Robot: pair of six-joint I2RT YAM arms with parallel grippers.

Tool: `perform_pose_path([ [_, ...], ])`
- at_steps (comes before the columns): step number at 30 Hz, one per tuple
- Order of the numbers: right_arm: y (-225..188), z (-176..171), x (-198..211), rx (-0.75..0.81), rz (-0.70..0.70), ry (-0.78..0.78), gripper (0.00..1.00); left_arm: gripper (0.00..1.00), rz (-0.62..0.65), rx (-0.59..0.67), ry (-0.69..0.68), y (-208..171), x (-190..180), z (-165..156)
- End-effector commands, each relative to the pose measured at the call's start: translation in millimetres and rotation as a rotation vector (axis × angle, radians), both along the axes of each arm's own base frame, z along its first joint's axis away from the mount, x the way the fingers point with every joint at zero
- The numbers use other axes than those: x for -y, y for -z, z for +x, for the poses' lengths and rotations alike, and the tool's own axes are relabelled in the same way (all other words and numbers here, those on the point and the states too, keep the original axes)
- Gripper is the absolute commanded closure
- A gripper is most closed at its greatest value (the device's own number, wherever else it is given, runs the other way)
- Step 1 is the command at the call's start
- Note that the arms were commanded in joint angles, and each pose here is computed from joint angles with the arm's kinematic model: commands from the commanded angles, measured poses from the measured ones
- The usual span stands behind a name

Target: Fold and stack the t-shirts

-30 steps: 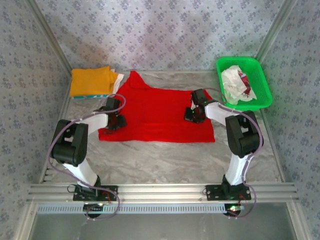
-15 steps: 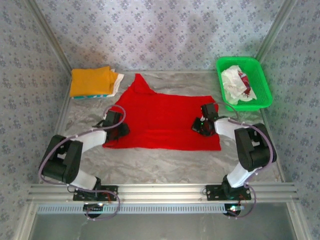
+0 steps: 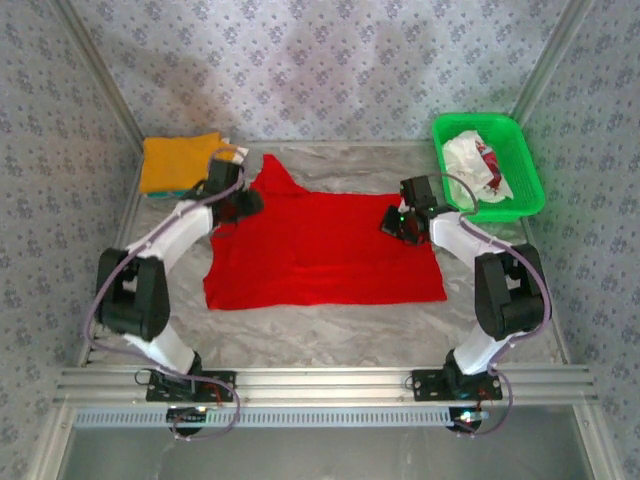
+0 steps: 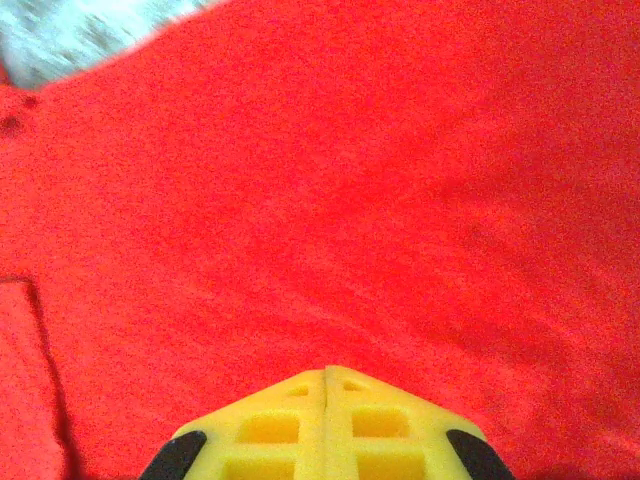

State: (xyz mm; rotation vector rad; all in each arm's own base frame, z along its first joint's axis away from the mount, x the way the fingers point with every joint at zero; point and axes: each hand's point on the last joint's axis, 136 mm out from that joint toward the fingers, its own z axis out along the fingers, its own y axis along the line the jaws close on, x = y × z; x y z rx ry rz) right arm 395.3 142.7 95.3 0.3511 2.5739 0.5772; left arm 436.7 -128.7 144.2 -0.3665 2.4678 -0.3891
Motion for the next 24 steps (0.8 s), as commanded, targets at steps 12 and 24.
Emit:
perform_pose_path([
  [12,-23.3,-4.3,7.9,0.074,-0.034,-0.037,0.75,0.38,0.062,-0.13,0.112,59.8,33.7,122.2],
  [24,-32.7,-4.1,23.7,0.099,-0.033,-0.017,0.73,0.44,0.064,-0.144,0.086,90.7,36.9,143.4],
])
